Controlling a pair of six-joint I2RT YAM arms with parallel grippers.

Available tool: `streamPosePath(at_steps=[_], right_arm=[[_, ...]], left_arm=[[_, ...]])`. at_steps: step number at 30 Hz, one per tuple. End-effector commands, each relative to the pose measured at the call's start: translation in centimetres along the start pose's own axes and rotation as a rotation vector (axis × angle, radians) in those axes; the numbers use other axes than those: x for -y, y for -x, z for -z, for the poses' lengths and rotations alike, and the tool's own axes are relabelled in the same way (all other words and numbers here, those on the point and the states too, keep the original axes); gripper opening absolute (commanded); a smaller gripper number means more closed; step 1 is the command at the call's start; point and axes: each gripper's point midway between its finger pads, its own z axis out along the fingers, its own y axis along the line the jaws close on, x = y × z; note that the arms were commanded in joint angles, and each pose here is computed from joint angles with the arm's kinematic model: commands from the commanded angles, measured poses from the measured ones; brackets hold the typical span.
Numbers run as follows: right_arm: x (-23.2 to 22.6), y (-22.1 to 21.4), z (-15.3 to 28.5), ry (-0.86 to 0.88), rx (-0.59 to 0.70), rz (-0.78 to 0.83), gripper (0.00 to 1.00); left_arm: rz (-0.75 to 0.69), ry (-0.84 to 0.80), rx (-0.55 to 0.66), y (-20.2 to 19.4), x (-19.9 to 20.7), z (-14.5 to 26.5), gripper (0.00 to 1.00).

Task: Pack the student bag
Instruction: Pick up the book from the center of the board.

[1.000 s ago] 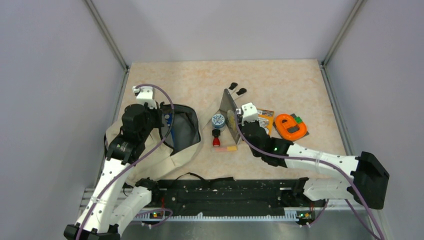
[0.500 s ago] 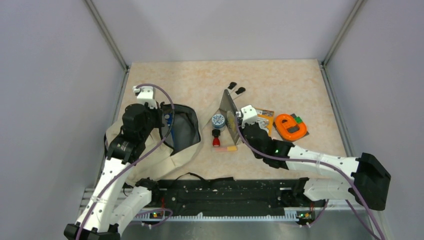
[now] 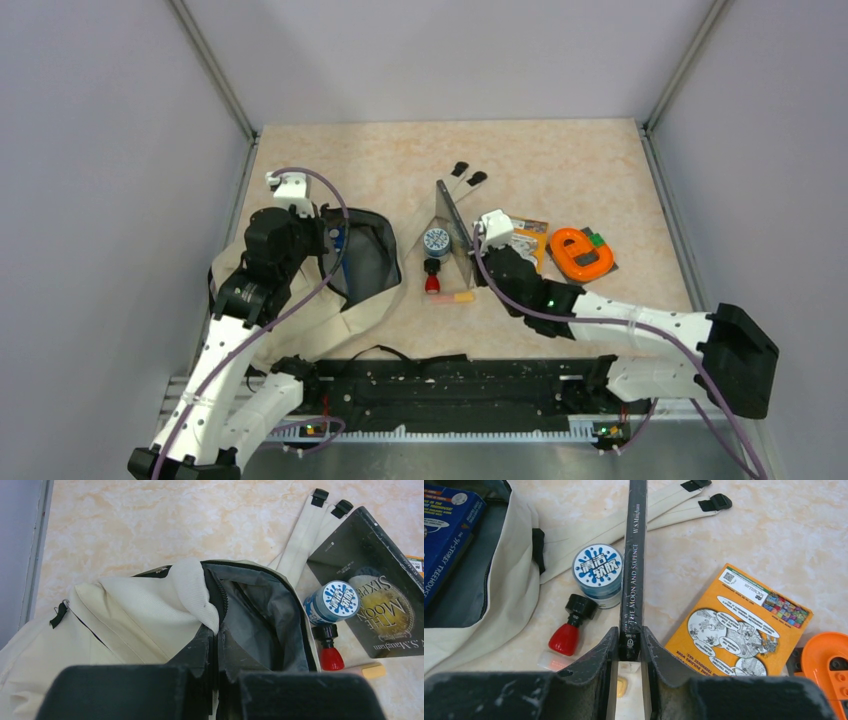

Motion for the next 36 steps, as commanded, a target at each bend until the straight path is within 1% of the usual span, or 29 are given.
streamPosePath(at_steps=[1,5,11,17,22,27,30,31,33,36], right_arm=[[-1.5,-0.7,-0.8,0.034,-0.039,0.009,0.22],[-1.7,-0.8,-1.5,0.018,-0.045,0.018,0.24],[-1.8,-0.7,-2.6,-0.011,-0.048,0.032,0.32],[-2.2,0.1,-4.3,-0.007,-0.057,0.025,0.38],[-2.3,0.6,-5.9,0.016,-0.112,0.037,0.42],[-2.4,-0.2,-7.5,0.038,-0.208,0.069,0.42],[-2.6,-0.7,-8.4,0.054,-0.26,0.096,0.4],[-2.7,-0.9,-8.6,0.055,-0.274,0.107,0.38],[-2.7,-0.8,-9.0,0.045,-0.286,0.12,0.29],[-2.5,0.4,-9.1,0.023,-0.268,0.122,0.13]], left_arm=[[0.024,-0.015,0.096,2.4,0.3,0.2,0.0],[0.024,-0.017,0.097,2.4,0.3,0.3,0.0],[0.024,-0.018,0.099,2.4,0.4,0.3,0.0],[0.024,-0.02,0.1,2.4,0.4,0.4,0.0],[0.024,-0.02,0.1,2.4,0.4,0.4,0.0],[0.023,-0.018,0.101,2.4,0.3,0.4,0.0],[0.023,-0.02,0.1,2.4,0.4,0.4,0.0],[0.022,-0.02,0.1,2.4,0.4,0.4,0.0],[0.022,-0.02,0.098,2.3,0.4,0.3,0.0],[0.023,-0.016,0.1,2.4,0.3,0.4,0.0]])
